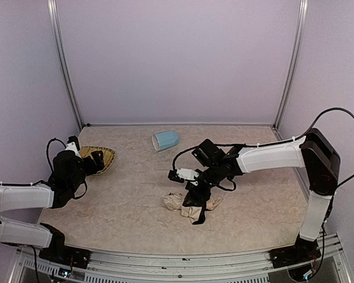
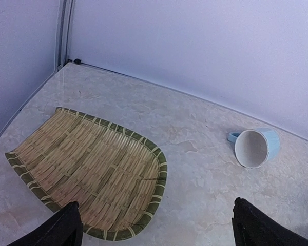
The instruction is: Put away the umbrella
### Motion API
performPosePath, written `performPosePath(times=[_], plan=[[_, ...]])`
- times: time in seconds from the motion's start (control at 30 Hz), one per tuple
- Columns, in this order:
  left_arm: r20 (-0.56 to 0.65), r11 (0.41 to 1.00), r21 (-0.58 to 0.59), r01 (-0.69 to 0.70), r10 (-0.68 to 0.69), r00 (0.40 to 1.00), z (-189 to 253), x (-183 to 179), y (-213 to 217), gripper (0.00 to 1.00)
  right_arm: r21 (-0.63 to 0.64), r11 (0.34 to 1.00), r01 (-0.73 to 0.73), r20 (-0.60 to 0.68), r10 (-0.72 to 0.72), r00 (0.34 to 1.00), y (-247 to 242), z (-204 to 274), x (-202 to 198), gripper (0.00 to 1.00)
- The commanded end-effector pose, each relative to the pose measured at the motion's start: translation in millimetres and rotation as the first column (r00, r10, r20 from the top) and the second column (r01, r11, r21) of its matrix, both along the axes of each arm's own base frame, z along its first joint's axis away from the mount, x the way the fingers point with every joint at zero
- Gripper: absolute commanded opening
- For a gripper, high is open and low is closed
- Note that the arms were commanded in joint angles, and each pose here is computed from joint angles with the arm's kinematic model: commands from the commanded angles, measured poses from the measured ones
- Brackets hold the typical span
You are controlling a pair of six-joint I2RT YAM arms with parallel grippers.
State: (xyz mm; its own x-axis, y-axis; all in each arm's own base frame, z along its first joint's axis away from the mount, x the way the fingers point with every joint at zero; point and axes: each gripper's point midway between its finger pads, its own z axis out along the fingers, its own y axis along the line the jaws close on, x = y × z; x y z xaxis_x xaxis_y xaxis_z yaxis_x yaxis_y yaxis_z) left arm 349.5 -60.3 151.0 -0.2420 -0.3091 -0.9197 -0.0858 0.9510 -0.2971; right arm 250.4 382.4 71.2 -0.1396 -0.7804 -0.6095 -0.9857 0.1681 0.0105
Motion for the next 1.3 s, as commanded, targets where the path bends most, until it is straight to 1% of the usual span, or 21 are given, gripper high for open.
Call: performPosePath(times=[0.0,0.03,0.1,0.17,0.3,0.43,0.47,0.5,0.53,0.57,0.63,0.73,0.8,0.83,0.9,0.97,1.03,1.1,1.13,1.2,1.27], plan=[[0.046,0.997,0.019,0.072,-0.072,0.996,10,-4,-11,0.99,-0.167,0.98,-0.11,-0.089,0.096,0.991,-10,-32,-22,0.77],[0.051,0.997,0.022,0.08,-0.081,0.995,11,-4,-12,0.99,-0.198,0.973,-0.119,-0.1,0.101,0.99,-11,-41,-25,0.75],[0.053,0.995,0.025,0.093,-0.094,0.994,11,-4,-14,0.99,-0.245,0.964,-0.106,-0.099,0.084,0.992,-13,-54,-22,0.66],[0.057,0.994,0.028,0.104,-0.105,0.993,12,-4,-16,0.99,-0.272,0.959,-0.076,-0.09,0.053,0.994,-15,-60,-17,0.49],[0.052,0.992,0.038,0.124,-0.126,0.991,11,-2,-20,0.99,-0.243,0.97,-0.031,-0.012,0.029,1.0,-10,-41,-3,0.23],[0.055,0.991,0.038,0.125,-0.127,0.99,11,-2,-21,0.99,-0.159,0.982,0.099,0.138,-0.077,0.987,-11,-1,37,0.12],[0.057,0.991,0.039,0.125,-0.127,0.99,12,-2,-21,0.99,-0.128,0.981,0.146,0.186,-0.121,0.975,-14,13,52,0.11],[0.058,0.991,0.04,0.125,-0.128,0.99,12,-1,-21,0.99,-0.101,0.968,0.23,0.266,-0.196,0.944,-22,30,75,0.11],[0.059,0.991,0.04,0.128,-0.13,0.99,12,-1,-21,0.99,-0.068,0.944,0.322,0.348,-0.28,0.895,-34,48,99,0.11],[0.061,0.99,0.042,0.131,-0.133,0.989,13,-1,-22,0.99,-0.023,0.91,0.414,0.432,-0.365,0.825,-47,69,123,0.11],[0.066,0.99,0.044,0.135,-0.138,0.988,14,-1,-23,0.99,0.078,0.816,0.573,0.587,-0.502,0.635,-77,114,161,0.11],[0.074,0.989,0.049,0.139,-0.142,0.987,18,-1,-24,0.99,0.225,0.708,0.67,0.755,-0.561,0.34,-109,174,184,0.07],[0.081,0.989,0.052,0.138,-0.142,0.987,20,-1,-24,0.99,0.284,0.681,0.675,0.809,-0.548,0.213,-119,190,184,0.0],[0.083,0.989,0.053,0.136,-0.14,0.987,21,-2,-23,0.99,0.299,0.669,0.68,0.828,-0.536,0.163,-122,189,183,0.0],[0.089,0.99,0.054,0.133,-0.138,0.986,22,-3,-23,0.99,0.284,0.661,0.695,0.866,-0.488,0.111,-123,172,178,0.0],[0.096,0.99,0.052,0.133,-0.137,0.986,23,-4,-22,0.99,0.201,0.686,0.699,0.897,-0.416,0.151,-110,139,170,0.0],[0.098,0.989,0.053,0.136,-0.14,0.985,24,-5,-23,0.99,0.093,0.719,0.689,0.904,-0.35,0.244,-93,94,155,0.0],[0.099,0.989,0.055,0.14,-0.145,0.985,24,-5,-23,0.99,-0.009,0.748,0.664,0.872,-0.319,0.372,-77,50,135,0.0],[0.1,0.989,0.056,0.14,-0.145,0.984,24,-5,-24,0.99,-0.024,0.771,0.636,0.816,-0.352,0.458,-64,28,122,0.0],[0.099,0.988,0.057,0.141,-0.146,0.984,24,-4,-24,0.99,-0.079,0.82,0.567,0.701,-0.359,0.616,-43,-2,91,0.0],[0.099,0.988,0.058,0.145,-0.15,0.984,25,-4,-25,0.99,-0.116,0.871,0.478,0.593,-0.325,0.737,-26,-20,60,0.0]])
